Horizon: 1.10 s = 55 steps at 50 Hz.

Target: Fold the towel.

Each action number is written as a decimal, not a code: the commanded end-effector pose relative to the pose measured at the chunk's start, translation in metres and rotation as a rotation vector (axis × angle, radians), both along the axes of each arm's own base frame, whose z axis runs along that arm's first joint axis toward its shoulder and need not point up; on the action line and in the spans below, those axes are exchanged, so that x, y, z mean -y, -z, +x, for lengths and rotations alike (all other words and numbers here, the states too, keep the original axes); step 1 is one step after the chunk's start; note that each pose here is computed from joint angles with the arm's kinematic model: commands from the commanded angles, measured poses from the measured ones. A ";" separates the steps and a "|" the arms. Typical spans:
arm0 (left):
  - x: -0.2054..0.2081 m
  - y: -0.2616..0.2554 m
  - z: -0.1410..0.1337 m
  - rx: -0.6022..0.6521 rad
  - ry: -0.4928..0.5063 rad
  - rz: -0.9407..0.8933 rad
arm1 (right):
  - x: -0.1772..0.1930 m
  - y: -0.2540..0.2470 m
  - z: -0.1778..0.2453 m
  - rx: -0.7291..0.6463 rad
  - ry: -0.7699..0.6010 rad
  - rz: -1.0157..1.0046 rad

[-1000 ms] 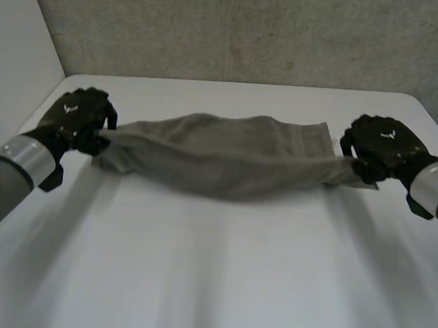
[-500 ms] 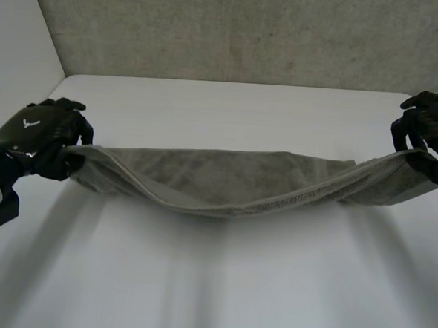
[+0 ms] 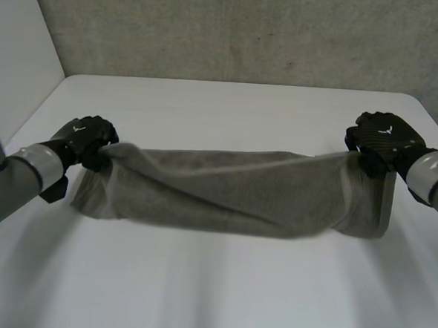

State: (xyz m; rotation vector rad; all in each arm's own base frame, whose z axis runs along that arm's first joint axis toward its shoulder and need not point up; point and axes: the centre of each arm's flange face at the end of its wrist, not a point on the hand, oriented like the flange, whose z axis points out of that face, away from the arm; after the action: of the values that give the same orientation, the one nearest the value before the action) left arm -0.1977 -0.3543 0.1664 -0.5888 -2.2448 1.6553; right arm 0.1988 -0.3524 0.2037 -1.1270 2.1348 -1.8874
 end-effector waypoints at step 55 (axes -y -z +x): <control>0.048 0.034 -0.020 0.241 -0.103 -0.106 | 0.093 0.078 0.051 -0.003 -0.001 -0.143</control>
State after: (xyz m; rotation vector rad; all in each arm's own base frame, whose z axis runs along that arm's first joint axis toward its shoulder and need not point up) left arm -0.2160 -0.4026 0.1284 -0.7449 -2.4112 1.8404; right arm 0.2493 -0.4442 0.1236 -1.1561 2.0334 -2.0599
